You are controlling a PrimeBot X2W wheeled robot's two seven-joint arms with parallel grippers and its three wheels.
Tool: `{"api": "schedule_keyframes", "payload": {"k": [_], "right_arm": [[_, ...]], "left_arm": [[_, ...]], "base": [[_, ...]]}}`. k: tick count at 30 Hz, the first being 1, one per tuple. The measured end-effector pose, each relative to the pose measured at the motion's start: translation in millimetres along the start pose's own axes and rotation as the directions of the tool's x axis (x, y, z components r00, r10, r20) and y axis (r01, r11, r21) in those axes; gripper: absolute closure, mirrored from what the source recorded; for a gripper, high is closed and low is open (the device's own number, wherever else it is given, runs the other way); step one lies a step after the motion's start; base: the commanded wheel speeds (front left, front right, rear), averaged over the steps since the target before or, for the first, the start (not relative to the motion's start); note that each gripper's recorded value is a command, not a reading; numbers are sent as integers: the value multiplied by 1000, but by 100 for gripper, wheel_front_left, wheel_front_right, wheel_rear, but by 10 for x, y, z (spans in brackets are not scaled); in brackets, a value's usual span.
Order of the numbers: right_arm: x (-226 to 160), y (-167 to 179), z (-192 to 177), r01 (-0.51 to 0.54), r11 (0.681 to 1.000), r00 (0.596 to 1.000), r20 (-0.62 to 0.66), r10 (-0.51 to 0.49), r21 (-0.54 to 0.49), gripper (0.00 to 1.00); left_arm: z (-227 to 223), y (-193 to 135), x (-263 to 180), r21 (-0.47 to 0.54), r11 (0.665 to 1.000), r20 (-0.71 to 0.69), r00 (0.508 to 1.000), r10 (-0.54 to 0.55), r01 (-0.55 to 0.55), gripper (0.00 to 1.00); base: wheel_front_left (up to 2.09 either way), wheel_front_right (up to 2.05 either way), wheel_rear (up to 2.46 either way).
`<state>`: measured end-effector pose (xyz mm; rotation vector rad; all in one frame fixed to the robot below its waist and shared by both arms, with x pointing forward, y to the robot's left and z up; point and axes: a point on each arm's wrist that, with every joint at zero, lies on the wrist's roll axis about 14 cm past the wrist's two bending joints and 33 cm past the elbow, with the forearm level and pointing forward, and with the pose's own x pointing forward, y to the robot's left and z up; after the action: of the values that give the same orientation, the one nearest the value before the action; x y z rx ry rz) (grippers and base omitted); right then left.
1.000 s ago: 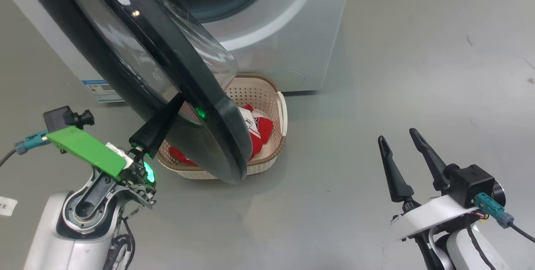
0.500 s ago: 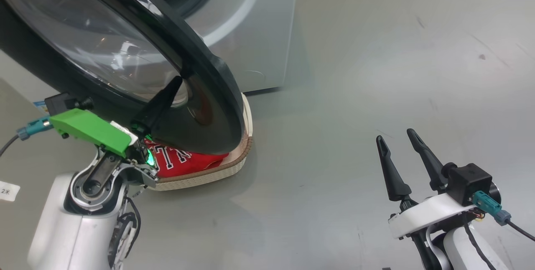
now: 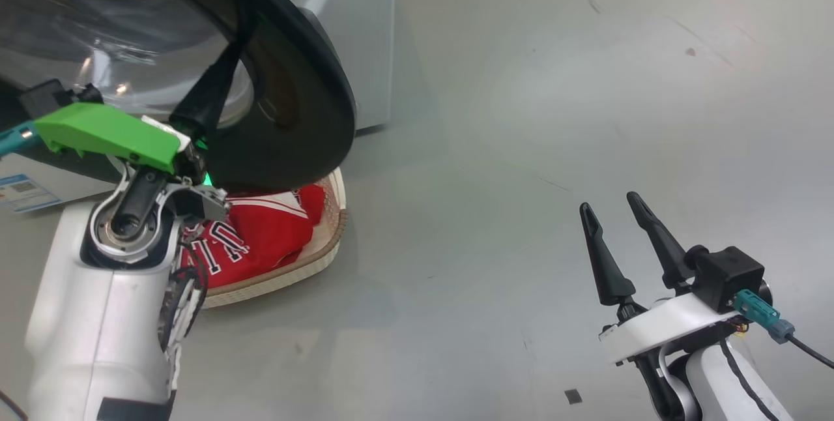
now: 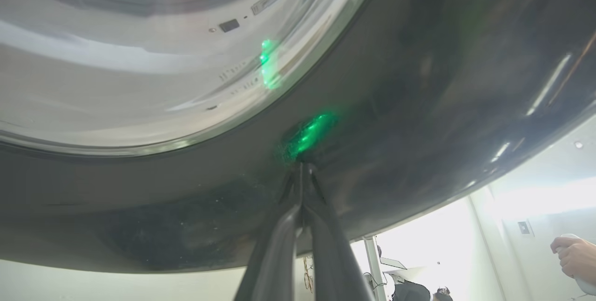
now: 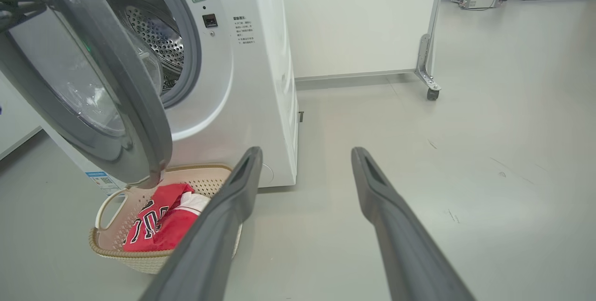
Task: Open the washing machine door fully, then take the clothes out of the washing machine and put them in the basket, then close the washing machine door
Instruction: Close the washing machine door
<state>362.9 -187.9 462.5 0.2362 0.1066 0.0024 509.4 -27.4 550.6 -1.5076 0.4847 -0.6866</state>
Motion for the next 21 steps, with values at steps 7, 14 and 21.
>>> {"api": "schedule_keyframes", "payload": {"k": [7, 14, 21], "right_arm": [[-38, -138, -13, 52, 999, 999, -1, -52, 15, 0], [-80, -290, -5, 99, 995, 995, 1, -99, 15, 0], [-98, -438, -21, 145, 989, 989, -4, -145, 8, 0]], "left_arm": [[31, 77, 274, -13, 1000, 19, 1000, 8, -8, 100], [32, 172, 520, -5, 999, 34, 999, 33, -32, 100], [38, 173, 749, -18, 1000, 41, 999, 24, -24, 100]], "base": [[0, 0, 0], [0, 0, 0], [0, 0, 0]]}}
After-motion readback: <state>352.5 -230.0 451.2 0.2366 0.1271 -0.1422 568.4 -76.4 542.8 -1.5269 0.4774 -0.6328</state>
